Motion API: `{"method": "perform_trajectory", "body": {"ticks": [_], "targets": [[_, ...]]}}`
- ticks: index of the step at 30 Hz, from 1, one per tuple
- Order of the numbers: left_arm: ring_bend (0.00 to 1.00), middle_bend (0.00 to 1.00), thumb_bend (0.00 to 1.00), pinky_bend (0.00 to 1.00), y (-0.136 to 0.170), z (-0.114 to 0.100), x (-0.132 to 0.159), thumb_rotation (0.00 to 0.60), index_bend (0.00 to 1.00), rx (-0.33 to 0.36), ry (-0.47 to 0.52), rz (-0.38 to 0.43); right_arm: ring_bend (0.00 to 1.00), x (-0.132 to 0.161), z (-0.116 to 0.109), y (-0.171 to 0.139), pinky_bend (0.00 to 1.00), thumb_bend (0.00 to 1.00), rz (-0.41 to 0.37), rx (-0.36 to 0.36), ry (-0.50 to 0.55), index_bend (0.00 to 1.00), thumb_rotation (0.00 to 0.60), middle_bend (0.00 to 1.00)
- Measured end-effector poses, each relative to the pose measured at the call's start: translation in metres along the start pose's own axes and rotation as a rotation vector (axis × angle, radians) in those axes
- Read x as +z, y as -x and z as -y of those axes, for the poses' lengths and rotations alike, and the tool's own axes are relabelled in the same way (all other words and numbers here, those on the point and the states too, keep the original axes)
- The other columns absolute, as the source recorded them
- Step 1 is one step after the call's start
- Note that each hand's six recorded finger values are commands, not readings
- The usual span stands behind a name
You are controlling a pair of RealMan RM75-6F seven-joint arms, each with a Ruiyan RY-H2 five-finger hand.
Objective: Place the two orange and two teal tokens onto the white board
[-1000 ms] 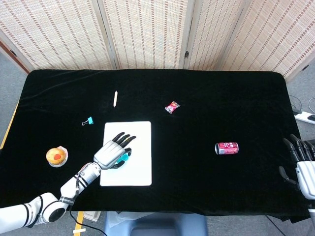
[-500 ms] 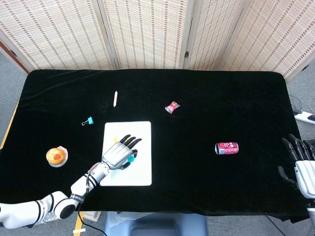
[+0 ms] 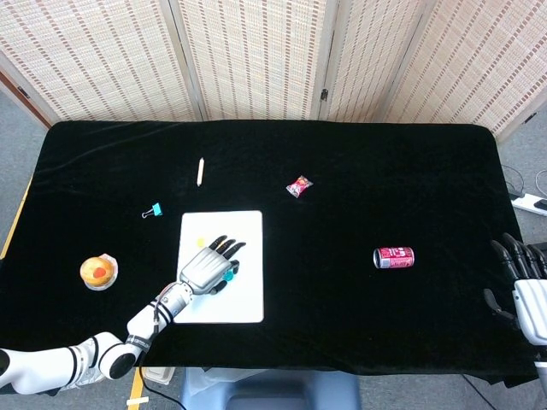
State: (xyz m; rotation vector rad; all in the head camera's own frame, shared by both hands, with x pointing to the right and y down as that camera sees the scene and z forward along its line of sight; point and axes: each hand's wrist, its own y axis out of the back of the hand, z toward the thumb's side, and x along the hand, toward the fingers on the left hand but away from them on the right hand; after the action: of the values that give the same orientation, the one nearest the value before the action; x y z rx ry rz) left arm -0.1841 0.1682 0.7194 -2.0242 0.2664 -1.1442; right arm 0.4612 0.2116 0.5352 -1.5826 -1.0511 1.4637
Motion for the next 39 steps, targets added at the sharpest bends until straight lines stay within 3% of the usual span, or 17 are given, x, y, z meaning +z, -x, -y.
{"method": "perform_trajectory", "body": {"ticks": [8, 15, 21, 24, 31, 39], "targets": [[0.0, 0.04, 0.47, 0.0, 0.004, -0.002, 0.005, 0.6, 0.29, -0.011, 0.055, 0.017, 0.0, -0.001, -0.002, 0.0, 0.0, 0.44, 0.003, -0.009, 0.004, 0.0, 0.6, 0.0], [0.0, 0.04, 0.47, 0.0, 0.016, -0.024, -0.009, 0.6, 0.23, 0.093, 0.129, -0.025, 0.0, -0.004, -0.006, -0.002, 0.0, 0.44, 0.008, -0.018, 0.005, 0.0, 0.6, 0.0], [0.0, 0.04, 0.47, 0.0, 0.054, -0.053, -0.061, 0.6, 0.21, 0.236, 0.223, -0.163, 0.0, -0.007, -0.007, -0.003, 0.0, 0.44, 0.013, -0.015, 0.017, 0.0, 0.6, 0.0], [0.0, 0.04, 0.47, 0.0, 0.084, -0.06, -0.094, 0.6, 0.19, 0.294, 0.248, -0.274, 0.0, -0.008, -0.005, -0.004, 0.0, 0.44, 0.013, -0.003, 0.037, 0.0, 0.6, 0.0], [0.0, 0.04, 0.47, 0.0, 0.151, -0.057, -0.142, 0.6, 0.19, 0.392, 0.264, -0.485, 0.0, -0.009, -0.001, -0.006, 0.0, 0.44, 0.008, 0.034, 0.067, 0.0, 0.6, 0.0], [0.0, 0.04, 0.47, 0.0, 0.221, -0.039, -0.156, 0.6, 0.2, 0.45, 0.25, -0.613, 0.0, -0.008, 0.002, -0.01, 0.0, 0.44, 0.001, 0.041, 0.133, 0.0, 0.6, 0.0]]}}
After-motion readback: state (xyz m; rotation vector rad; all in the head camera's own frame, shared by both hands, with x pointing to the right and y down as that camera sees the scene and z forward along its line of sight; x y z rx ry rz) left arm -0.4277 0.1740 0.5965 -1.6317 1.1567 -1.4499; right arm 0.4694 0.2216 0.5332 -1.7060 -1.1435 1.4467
